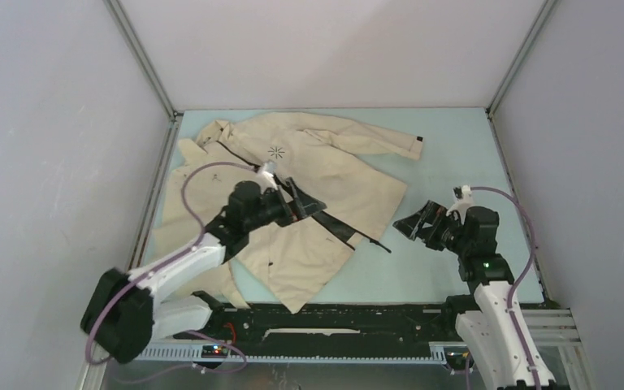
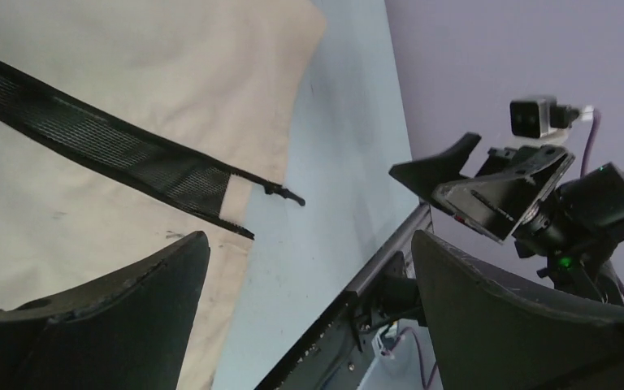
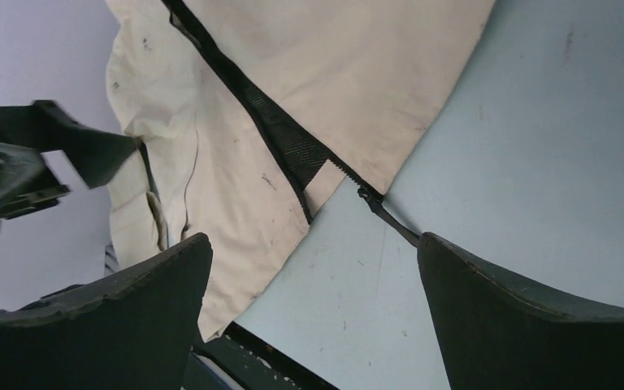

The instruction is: Zip up the jacket

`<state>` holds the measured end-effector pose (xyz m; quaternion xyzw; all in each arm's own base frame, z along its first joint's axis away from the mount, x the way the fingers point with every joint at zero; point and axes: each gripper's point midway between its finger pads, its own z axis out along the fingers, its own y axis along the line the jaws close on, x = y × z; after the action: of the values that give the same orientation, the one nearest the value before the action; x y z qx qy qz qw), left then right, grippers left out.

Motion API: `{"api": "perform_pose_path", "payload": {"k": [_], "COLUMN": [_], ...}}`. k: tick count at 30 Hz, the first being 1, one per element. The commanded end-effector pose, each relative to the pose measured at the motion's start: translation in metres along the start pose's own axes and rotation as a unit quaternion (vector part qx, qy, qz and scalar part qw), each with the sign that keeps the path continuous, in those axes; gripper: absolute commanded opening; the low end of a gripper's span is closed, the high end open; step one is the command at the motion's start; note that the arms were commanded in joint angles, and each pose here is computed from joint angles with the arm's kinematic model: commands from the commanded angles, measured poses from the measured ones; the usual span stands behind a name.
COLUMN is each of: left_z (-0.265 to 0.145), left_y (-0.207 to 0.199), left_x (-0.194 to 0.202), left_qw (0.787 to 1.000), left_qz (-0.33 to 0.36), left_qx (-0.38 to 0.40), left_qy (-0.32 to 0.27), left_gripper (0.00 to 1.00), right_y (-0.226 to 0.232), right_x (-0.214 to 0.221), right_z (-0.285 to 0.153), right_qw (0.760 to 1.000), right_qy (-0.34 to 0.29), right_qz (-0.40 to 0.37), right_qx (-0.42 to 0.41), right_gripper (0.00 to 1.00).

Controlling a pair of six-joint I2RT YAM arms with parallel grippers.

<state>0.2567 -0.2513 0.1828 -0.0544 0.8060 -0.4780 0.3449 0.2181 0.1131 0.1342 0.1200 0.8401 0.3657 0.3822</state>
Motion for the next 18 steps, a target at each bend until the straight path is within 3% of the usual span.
{"api": "perform_pose_path", "payload": {"k": [1,8,13,18], "left_z": [0.033,0.075,0.097,0.109], "left_y": [-0.019,-0.025,-0.025,-0.027], "left_x": [0.018,0.035,0.047,0.059], "left_qw": [0.997,0.985,0.973,0.969], "left_qz": [-0.051,-0.134,-0.188,-0.199], "left_qx": [0.051,0.086,0.117,0.13], "left_qy": [0.011,0.059,0.057,0.063], "left_gripper": [0.98,0.91,0.83,0.78], "right_y": [0.015,-0.006,-0.025,-0.049], "right_x": [0.001,0.018,0.012,-0.019], "right_z": [0.017,0.046,0.057,0.07], "right_qw": [0.997,0.991,0.987,0.982], "right_qy": [0.019,0.07,0.055,0.023], "right_qz": [0.024,0.1,0.147,0.185], "right_qx": [-0.072,-0.055,-0.029,-0.011], "right_gripper": [1.0,0.82,0.68,0.68]}}
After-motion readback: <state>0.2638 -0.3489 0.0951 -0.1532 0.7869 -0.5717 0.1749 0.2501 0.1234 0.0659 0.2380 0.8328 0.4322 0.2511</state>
